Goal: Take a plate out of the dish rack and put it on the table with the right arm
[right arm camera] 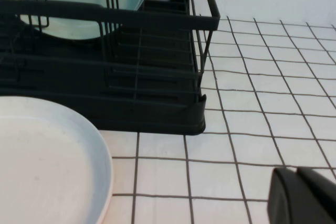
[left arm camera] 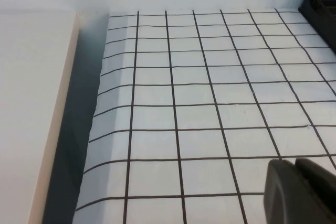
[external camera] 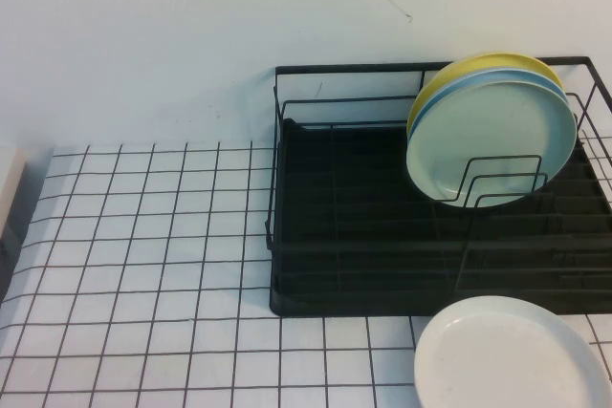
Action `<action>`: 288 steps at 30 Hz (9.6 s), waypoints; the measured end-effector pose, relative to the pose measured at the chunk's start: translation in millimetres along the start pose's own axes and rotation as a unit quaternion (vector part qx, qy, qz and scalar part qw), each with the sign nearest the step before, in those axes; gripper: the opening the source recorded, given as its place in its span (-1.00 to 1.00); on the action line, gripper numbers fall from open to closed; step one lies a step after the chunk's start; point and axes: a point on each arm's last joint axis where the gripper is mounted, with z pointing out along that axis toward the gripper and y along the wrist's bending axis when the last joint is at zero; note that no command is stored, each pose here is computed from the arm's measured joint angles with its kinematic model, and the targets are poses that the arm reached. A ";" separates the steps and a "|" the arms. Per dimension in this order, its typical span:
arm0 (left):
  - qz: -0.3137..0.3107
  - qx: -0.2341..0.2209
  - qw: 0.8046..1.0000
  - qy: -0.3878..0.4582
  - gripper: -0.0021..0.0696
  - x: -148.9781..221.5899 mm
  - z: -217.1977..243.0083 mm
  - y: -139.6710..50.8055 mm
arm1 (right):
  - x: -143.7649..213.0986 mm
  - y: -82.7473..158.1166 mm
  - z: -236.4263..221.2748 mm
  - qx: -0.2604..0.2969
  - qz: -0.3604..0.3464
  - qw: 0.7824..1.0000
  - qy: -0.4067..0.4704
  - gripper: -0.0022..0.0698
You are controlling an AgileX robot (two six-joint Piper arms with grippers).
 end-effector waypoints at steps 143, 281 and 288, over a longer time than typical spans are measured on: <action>0.001 0.000 1.000 0.000 -0.95 0.0 0.0 0.0 | -215.1 20.1 182.2 -0.272 -0.372 0.881 0.109 0.26; -0.001 0.000 1.000 0.000 -0.95 0.0 0.0 0.0 | -108.4 4.1 -48.2 -0.099 -0.197 0.975 0.021 -0.95; -0.001 0.000 1.000 0.000 -0.95 0.0 0.0 0.0 | -105.2 4.8 -47.7 -0.105 -0.197 0.974 0.033 -0.95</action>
